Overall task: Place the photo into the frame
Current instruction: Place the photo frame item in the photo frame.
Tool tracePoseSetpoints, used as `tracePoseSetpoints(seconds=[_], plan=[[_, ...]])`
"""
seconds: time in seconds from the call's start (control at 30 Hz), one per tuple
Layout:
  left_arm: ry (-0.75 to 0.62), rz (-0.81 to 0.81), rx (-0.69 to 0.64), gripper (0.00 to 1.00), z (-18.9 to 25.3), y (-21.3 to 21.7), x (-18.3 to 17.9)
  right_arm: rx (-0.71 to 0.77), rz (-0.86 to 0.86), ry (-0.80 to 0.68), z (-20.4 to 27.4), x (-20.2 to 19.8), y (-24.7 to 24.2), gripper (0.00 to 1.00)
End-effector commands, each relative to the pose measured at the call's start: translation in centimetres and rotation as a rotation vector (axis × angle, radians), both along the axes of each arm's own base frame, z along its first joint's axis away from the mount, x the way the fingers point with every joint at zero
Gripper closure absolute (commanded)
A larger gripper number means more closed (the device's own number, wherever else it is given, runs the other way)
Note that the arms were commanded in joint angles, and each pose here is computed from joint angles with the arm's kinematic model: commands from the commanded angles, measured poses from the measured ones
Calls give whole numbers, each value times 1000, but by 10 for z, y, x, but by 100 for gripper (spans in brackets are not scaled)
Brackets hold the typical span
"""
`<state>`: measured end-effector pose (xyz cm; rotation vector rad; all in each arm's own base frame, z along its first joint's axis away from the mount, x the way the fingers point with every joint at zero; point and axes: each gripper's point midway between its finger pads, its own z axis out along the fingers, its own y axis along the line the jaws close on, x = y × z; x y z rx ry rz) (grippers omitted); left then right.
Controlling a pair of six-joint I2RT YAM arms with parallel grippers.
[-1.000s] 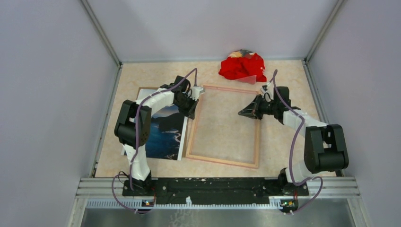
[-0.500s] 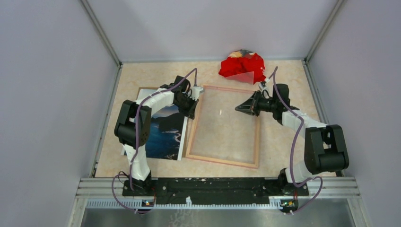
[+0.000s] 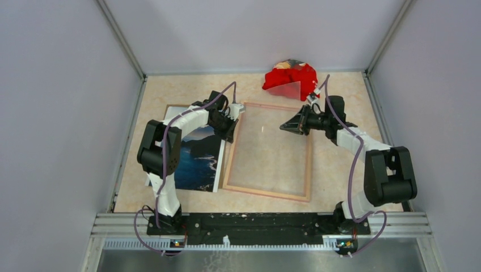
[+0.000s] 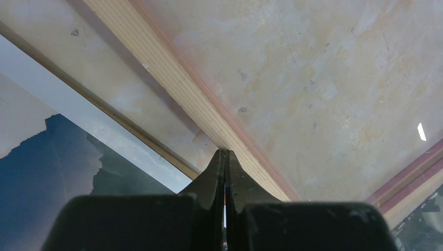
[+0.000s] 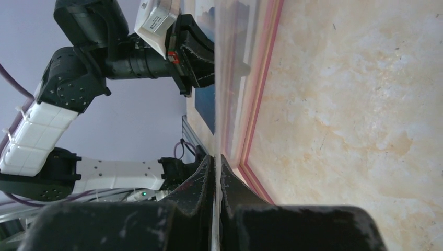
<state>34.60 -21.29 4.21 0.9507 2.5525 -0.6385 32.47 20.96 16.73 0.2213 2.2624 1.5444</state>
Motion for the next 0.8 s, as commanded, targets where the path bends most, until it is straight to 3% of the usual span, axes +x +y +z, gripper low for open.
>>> tracePoseSetpoints(seconds=[0.0,0.37,0.77], plan=[[45,-18,2,100,-12,-2,-13,-94,2,-76,-4,14,-1,100],[32,-18,14,100,-11,0,-11,-277,-34,-5,-54,9,-22,100],[35,-18,13,100,-12,0,-12,-306,-70,1,-63,5,-29,100]])
